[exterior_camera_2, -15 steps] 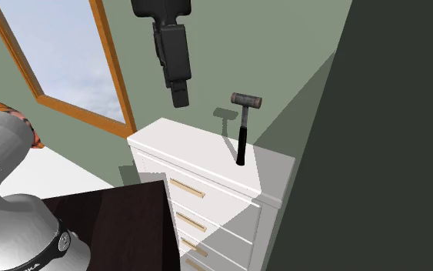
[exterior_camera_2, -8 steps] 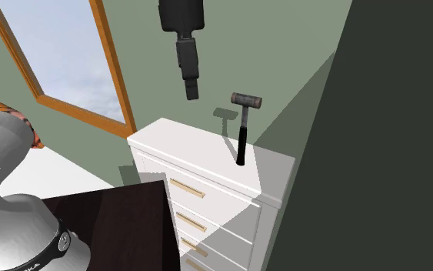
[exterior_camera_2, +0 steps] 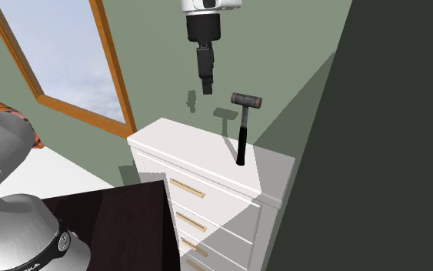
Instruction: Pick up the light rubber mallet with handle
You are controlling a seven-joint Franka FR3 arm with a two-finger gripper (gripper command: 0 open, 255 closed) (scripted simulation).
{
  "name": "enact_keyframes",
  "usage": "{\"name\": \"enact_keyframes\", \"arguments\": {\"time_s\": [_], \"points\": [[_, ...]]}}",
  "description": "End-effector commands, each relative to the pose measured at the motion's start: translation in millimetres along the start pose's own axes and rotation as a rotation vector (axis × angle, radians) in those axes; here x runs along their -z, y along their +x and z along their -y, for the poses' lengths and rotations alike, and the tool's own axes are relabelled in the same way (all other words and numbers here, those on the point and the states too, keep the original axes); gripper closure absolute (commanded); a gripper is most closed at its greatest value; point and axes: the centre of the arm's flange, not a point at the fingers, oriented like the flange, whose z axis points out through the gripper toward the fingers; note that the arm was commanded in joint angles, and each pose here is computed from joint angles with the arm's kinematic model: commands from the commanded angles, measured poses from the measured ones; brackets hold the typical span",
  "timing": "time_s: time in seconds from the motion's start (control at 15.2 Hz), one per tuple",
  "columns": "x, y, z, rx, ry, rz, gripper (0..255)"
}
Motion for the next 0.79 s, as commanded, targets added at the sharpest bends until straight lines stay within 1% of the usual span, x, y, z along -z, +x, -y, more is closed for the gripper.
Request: {"name": "enact_keyframes", "arguments": {"time_s": [0.0, 0.59, 0.73], "points": [[-7, 9, 24, -0.053, -0.004, -0.002, 0], [-38, 67, 126, -0.266, -0.028, -0.016, 0], [-43, 78, 141, -0.301, -0.032, -0.018, 0]]}}
